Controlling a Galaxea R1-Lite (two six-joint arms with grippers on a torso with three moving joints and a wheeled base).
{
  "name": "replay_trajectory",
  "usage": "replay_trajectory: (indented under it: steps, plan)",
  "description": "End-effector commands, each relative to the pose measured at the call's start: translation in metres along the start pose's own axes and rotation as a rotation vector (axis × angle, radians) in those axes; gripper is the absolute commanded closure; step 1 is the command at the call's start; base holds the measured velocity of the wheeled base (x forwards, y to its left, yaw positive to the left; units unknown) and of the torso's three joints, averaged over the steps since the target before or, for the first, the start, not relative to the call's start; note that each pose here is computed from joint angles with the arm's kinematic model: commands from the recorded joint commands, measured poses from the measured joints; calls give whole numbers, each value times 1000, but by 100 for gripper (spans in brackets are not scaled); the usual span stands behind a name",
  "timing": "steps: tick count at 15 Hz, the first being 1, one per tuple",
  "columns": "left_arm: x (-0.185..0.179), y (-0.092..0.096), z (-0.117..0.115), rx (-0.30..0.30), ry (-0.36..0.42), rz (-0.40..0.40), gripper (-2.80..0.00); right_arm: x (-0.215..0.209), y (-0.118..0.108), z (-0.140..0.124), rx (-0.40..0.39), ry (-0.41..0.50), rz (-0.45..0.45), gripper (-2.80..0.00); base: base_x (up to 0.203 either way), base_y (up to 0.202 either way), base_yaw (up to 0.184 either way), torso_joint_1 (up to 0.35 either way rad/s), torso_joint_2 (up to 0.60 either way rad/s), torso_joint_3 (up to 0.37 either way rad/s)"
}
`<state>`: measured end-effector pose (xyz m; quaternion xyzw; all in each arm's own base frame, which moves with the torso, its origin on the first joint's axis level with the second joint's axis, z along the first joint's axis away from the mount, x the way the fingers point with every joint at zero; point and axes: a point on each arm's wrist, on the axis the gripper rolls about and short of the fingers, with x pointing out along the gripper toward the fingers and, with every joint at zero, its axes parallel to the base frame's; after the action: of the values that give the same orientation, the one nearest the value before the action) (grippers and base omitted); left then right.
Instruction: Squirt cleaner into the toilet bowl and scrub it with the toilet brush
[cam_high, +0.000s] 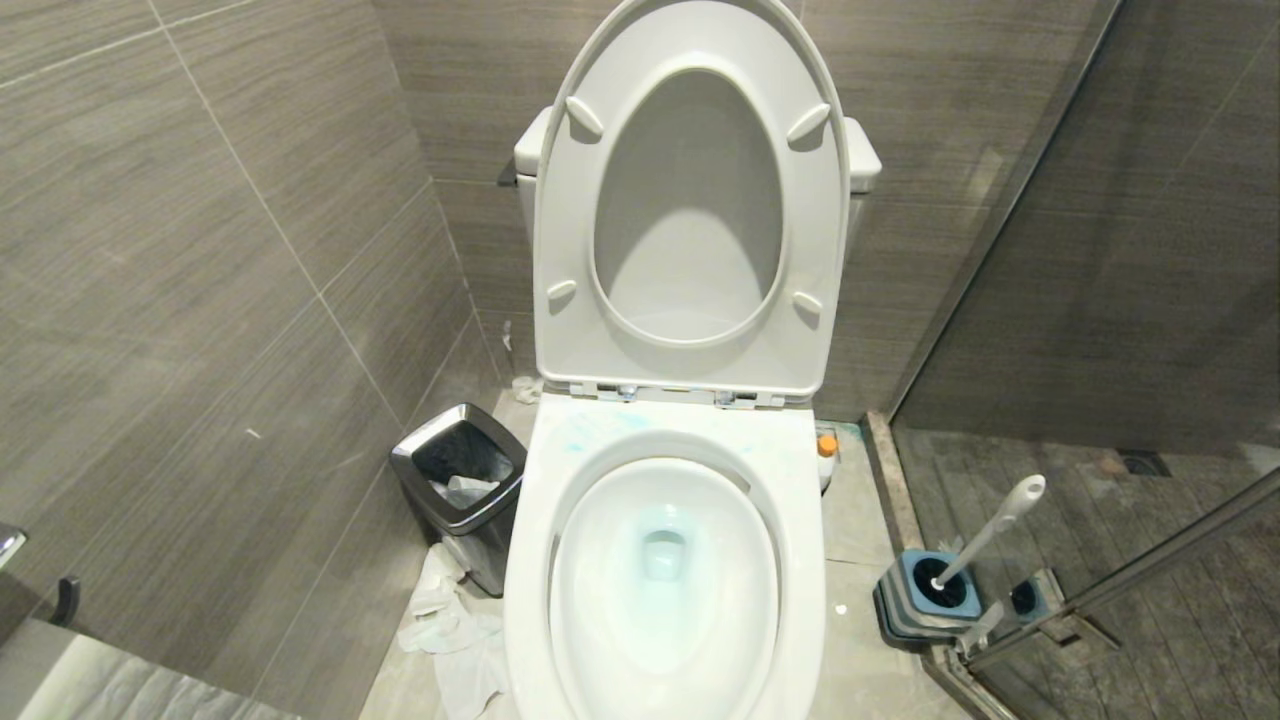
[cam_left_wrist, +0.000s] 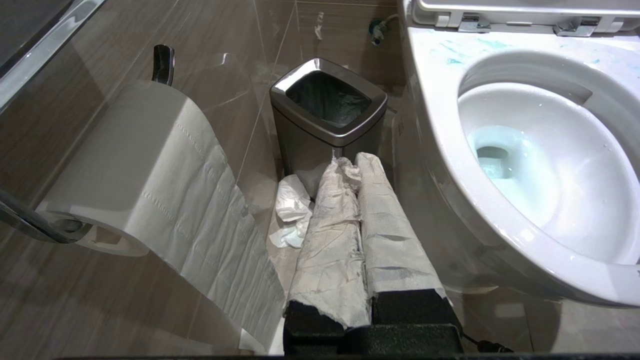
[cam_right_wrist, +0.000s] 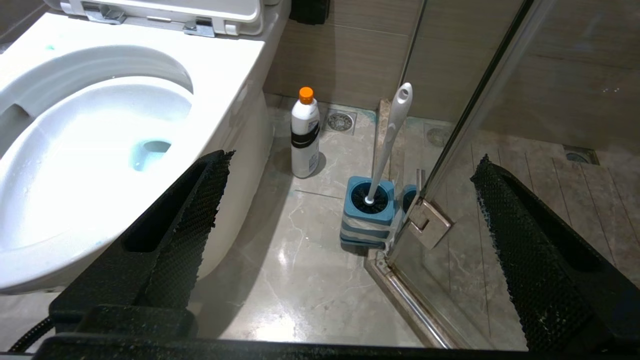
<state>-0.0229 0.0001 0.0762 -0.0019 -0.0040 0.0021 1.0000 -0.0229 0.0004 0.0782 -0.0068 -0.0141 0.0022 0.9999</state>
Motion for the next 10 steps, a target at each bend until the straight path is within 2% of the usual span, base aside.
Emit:
replay_trajectory:
  steps: [1, 10]
  plan:
    - [1, 0, -2, -1, 8, 0, 0, 1, 0, -3, 0, 10, 0, -280, 0, 0, 0, 0, 0, 0]
    - [1, 0, -2, -1, 7, 0, 0, 1, 0, -3, 0, 10, 0, -280, 0, 0, 0, 0, 0, 0]
